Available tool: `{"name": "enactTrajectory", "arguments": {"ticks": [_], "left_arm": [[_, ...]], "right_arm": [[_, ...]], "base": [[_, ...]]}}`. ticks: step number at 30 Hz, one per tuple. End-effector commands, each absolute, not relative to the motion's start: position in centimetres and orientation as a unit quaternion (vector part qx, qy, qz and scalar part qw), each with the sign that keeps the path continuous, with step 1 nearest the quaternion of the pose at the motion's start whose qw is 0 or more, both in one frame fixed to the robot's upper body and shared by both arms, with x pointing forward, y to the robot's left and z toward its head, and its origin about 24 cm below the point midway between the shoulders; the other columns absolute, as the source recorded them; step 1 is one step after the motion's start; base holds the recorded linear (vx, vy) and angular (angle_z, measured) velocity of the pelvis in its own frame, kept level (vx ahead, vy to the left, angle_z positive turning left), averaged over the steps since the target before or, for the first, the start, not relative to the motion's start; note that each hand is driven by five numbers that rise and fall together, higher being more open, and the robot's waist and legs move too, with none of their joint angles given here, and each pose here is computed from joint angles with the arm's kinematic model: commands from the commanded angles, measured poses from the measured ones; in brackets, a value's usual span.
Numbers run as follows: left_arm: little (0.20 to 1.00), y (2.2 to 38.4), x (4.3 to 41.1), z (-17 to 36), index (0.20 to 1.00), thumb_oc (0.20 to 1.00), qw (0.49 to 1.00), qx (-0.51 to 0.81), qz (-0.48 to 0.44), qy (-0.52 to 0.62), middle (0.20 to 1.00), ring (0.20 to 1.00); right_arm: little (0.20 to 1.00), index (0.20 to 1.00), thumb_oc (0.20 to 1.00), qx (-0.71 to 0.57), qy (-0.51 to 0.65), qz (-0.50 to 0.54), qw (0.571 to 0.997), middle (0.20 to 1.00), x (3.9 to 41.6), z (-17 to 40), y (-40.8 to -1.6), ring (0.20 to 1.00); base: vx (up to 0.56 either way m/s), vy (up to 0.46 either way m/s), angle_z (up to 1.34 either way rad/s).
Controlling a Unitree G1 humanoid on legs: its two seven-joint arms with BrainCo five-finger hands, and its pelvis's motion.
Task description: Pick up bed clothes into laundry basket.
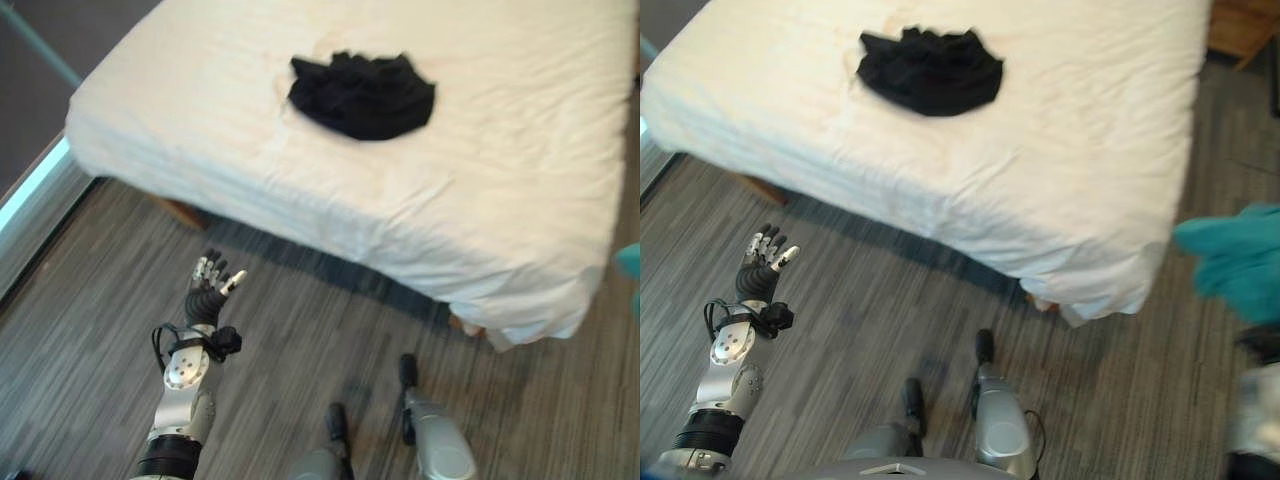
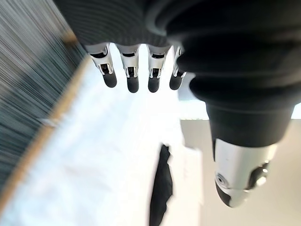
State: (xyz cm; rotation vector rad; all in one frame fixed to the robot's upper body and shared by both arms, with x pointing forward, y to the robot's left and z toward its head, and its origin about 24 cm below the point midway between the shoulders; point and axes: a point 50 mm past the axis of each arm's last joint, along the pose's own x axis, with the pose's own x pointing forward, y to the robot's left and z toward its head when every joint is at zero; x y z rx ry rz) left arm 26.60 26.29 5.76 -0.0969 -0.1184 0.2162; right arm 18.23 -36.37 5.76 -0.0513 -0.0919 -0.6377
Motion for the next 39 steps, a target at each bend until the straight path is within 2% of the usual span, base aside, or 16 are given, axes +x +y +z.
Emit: {"name": "enactTrajectory", "arguments": {"ticks": [1,3,5,10,16,18,20,24,26,27,30,31,33,35,39], "left_arm": [[1.000,25.2,29.2,11.5,1.000,1.000,0.984,-0.010,0.056,-0.171,1.000,1.000],[1.000,24.3,30.0,12.8,1.000,1.000,0.980,-0.006,0.039,-0.194,1.000,1.000],[1.000,21.7,32.1,16.3,1.000,1.000,0.969,0.003,0.007,-0.247,1.000,1.000],[1.000,18.8,35.1,21.6,1.000,1.000,0.947,0.114,-0.018,-0.300,1.000,1.000],[1.000,19.5,37.5,24.3,1.000,1.000,0.940,0.178,0.034,-0.288,1.000,1.000],[1.000,20.6,38.9,27.2,1.000,1.000,0.916,0.279,0.079,-0.276,1.000,1.000],[1.000,21.0,39.2,28.0,1.000,1.000,0.912,0.291,0.096,-0.272,1.000,1.000],[1.000,25.3,40.0,33.2,1.000,1.000,0.804,0.520,0.217,-0.191,1.000,1.000],[1.000,26.8,39.3,35.5,1.000,1.000,0.747,0.585,0.265,-0.170,1.000,1.000],[1.000,26.8,39.3,35.6,1.000,1.000,0.746,0.586,0.266,-0.171,1.000,1.000],[1.000,30.3,37.8,37.0,1.000,1.000,0.672,0.658,0.322,-0.108,1.000,1.000],[1.000,31.5,37.4,36.8,1.000,1.000,0.622,0.708,0.330,-0.058,1.000,1.000],[1.000,32.6,37.3,35.6,1.000,1.000,0.556,0.769,0.315,0.009,1.000,1.000],[1.000,33.9,37.3,33.0,1.000,1.000,0.550,0.778,0.295,0.072,1.000,1.000],[1.000,35.2,37.2,30.1,1.000,1.000,0.563,0.769,0.281,0.116,1.000,1.000]], "right_arm": [[0.200,0.200,0.200,-0.039,-0.168,-0.267,0.948,0.200,20.0,11.0,-35.8,0.200],[0.200,0.200,0.200,-0.026,-0.168,-0.250,0.953,0.200,20.8,10.8,-35.0,0.200],[0.200,0.200,0.200,-0.030,-0.181,-0.215,0.959,0.200,21.8,11.7,-33.6,0.200],[0.200,0.200,0.200,-0.057,-0.208,-0.193,0.957,0.200,23.2,13.6,-33.1,0.200],[0.200,0.200,0.200,-0.057,-0.180,-0.184,0.964,0.200,23.3,12.7,-32.6,0.200],[0.200,0.200,0.200,-0.053,-0.158,-0.187,0.968,0.200,23.2,11.7,-32.4,0.200],[0.200,0.200,0.200,-0.053,-0.155,-0.183,0.969,0.200,23.4,11.6,-32.2,0.200],[0.200,0.200,0.200,-0.051,-0.155,-0.144,0.976,0.200,24.8,11.7,-30.9,0.200],[0.200,0.200,0.200,-0.059,-0.162,-0.132,0.976,0.200,25.0,12.1,-30.5,0.200],[0.200,0.200,0.200,-0.058,-0.162,-0.132,0.976,0.200,25.1,12.1,-30.5,0.200],[0.200,0.200,0.200,-0.056,-0.174,-0.119,0.976,0.200,25.2,12.5,-30.1,0.200],[0.200,0.200,0.200,-0.060,-0.176,-0.112,0.976,0.200,25.2,12.6,-29.8,0.200],[0.200,0.200,0.200,-0.065,-0.172,-0.105,0.977,0.200,25.2,12.6,-29.6,0.200],[0.200,0.200,0.200,-0.064,-0.168,-0.108,0.978,0.200,25.2,12.5,-29.9,0.200],[0.200,0.200,0.200,-0.080,-0.176,-0.089,0.977,0.200,25.7,13.3,-29.3,0.200]], "base": [[0.01,-0.164,-0.26],[0.03,-0.043,-0.25],[0.16,0.006,-0.55],[0.24,0.094,-0.45],[0.19,0.181,-1.02],[0.14,0.185,-0.76],[0.02,0.124,-0.77],[0.00,0.143,-0.59],[0.01,0.074,-0.20],[0.02,0.051,-0.18],[0.03,0.055,-0.22],[0.06,0.049,-0.35],[0.04,0.044,-0.19],[0.02,0.031,-0.06],[0.02,0.009,-0.07]]}}
